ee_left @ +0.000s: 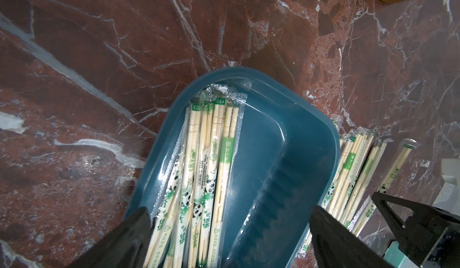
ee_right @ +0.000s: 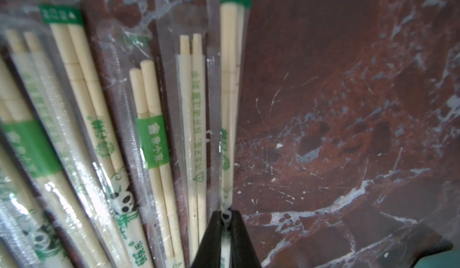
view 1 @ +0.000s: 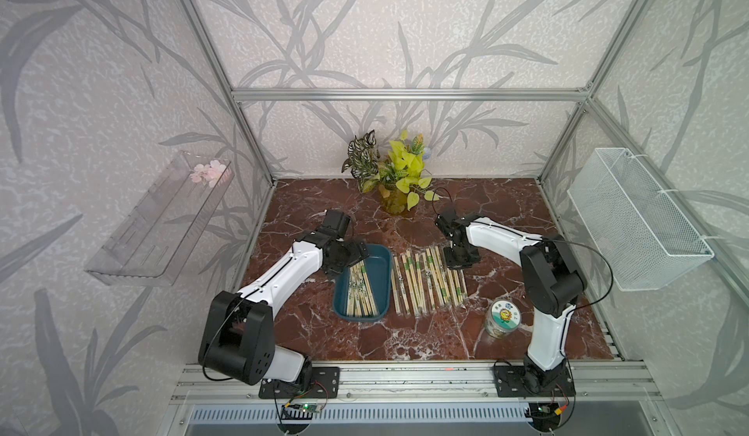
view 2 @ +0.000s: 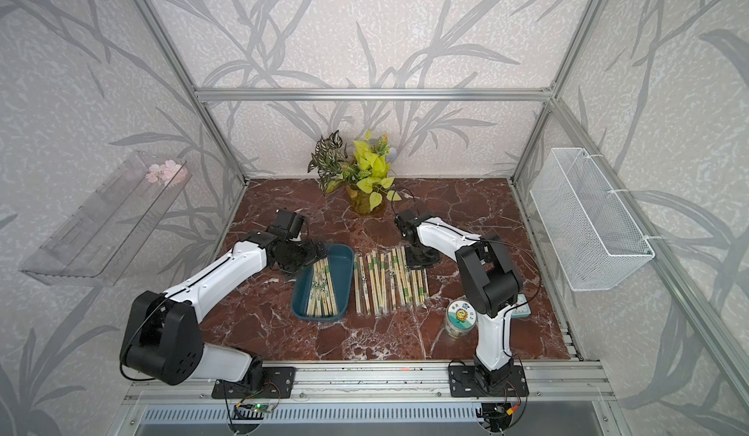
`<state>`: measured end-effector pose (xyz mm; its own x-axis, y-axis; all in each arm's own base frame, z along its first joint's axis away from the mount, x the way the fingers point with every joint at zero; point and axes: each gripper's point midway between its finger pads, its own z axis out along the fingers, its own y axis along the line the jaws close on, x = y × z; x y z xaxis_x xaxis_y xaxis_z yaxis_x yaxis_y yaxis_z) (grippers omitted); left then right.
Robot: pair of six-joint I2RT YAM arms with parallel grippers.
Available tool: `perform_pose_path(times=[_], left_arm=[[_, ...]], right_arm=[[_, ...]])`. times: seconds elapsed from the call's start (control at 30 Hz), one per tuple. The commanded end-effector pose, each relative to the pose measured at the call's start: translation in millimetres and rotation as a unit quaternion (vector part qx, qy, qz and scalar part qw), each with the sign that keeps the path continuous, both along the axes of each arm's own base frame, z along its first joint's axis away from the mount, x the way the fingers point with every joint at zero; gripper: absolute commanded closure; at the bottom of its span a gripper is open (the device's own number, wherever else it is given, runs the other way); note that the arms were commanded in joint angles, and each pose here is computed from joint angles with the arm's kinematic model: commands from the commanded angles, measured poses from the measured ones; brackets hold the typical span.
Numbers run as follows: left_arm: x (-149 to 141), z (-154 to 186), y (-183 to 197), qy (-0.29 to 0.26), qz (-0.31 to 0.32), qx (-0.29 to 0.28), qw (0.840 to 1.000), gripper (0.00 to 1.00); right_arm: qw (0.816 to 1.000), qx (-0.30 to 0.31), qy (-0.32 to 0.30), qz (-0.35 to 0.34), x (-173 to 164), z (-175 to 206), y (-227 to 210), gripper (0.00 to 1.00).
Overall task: Take the paired disposable chopsticks out of the storage box
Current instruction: Place the paired disposable chopsticks at the center of the board, then pick up the paired disposable chopsticks from the storage box.
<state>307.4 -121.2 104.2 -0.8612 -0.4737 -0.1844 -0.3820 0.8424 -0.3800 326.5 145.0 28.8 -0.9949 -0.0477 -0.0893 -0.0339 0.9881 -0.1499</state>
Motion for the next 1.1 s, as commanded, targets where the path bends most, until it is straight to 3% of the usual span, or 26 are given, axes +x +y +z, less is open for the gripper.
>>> perform_pose_path(times=[0.0, 0.13, 0.53, 0.83, 1.07], left_arm=[[3.3, 20.2, -0.1, -0.022, -0.006, -0.001, 1.000, 0.00], [3.0, 27.4, 1.0, -0.031, -0.004, -0.001, 1.000, 0.00], [-3.4, 35.6, 16.5, -0.047, 0.004, 0.026, 0.999, 0.00], [-18.5, 33.5, 51.4, -0.038, 0.038, 0.054, 0.997, 0.00], [-27.2, 28.4, 77.3, -0.025, 0.075, 0.039, 0.996, 0.00]], right_arm=[[1.000, -0.008, 0.009, -0.012, -4.6, -1.7, -5.4, 0.78], [1.000, -0.001, 0.001, -0.014, -5.4, 6.1, -5.1, 0.70], [0.992, 0.110, -0.061, -0.014, -5.4, 74.4, 32.6, 0.67], [0.969, 0.225, -0.092, 0.049, -28.7, 124.5, 121.1, 0.66], [0.951, 0.273, -0.079, 0.119, -57.0, 134.2, 191.6, 0.64]])
